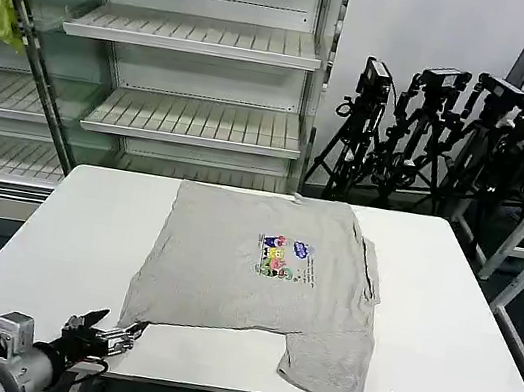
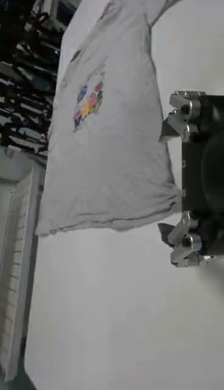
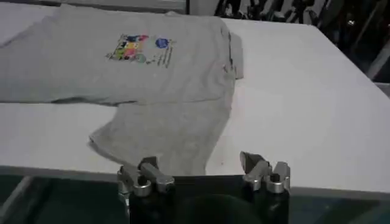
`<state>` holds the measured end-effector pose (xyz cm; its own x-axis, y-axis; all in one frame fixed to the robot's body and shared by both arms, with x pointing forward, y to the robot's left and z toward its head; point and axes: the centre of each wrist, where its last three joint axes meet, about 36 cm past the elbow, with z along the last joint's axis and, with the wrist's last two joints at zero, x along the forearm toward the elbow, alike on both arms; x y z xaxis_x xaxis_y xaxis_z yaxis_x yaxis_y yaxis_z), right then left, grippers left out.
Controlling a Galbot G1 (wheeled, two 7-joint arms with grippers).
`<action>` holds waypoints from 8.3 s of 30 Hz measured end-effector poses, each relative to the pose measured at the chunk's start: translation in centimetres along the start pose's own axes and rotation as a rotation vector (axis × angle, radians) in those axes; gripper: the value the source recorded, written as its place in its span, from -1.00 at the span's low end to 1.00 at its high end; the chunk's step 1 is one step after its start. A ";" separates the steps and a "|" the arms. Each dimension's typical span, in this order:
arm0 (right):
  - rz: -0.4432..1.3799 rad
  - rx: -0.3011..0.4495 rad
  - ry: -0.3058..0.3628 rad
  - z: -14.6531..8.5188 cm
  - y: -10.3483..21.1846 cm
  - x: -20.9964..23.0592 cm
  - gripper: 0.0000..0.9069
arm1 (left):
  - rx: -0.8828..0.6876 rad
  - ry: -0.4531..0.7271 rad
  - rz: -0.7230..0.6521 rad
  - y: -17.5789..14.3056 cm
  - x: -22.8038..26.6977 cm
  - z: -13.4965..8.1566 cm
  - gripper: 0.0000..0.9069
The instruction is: Fold and organize the clothes.
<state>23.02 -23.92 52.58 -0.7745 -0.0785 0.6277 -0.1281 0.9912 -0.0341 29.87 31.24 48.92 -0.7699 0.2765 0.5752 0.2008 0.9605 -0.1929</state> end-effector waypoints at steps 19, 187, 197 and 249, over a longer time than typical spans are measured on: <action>0.008 -0.001 0.020 1.4 0.0 -2.5 1.00 | -0.011 0.028 -0.004 0.8 -2.2 1.0 1.00; 0.142 0.225 -0.410 -10.9 -9.8 -19.4 1.00 | -0.144 -0.189 -0.078 6.8 -12.1 -8.7 1.00; 0.104 0.205 -0.338 -7.1 -8.4 -13.9 1.00 | -0.118 -0.135 -0.025 4.7 -9.5 -6.5 1.00; 0.045 0.108 -0.309 -1.6 -5.6 -18.7 -0.76 | -0.127 -0.073 0.005 4.6 -11.4 -3.8 -0.60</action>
<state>39.22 -27.84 42.27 -0.9300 -0.0796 0.3587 -0.1413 0.9786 -0.1492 41.85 32.62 44.55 -0.8096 0.2826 0.5145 0.2764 0.9568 -0.0905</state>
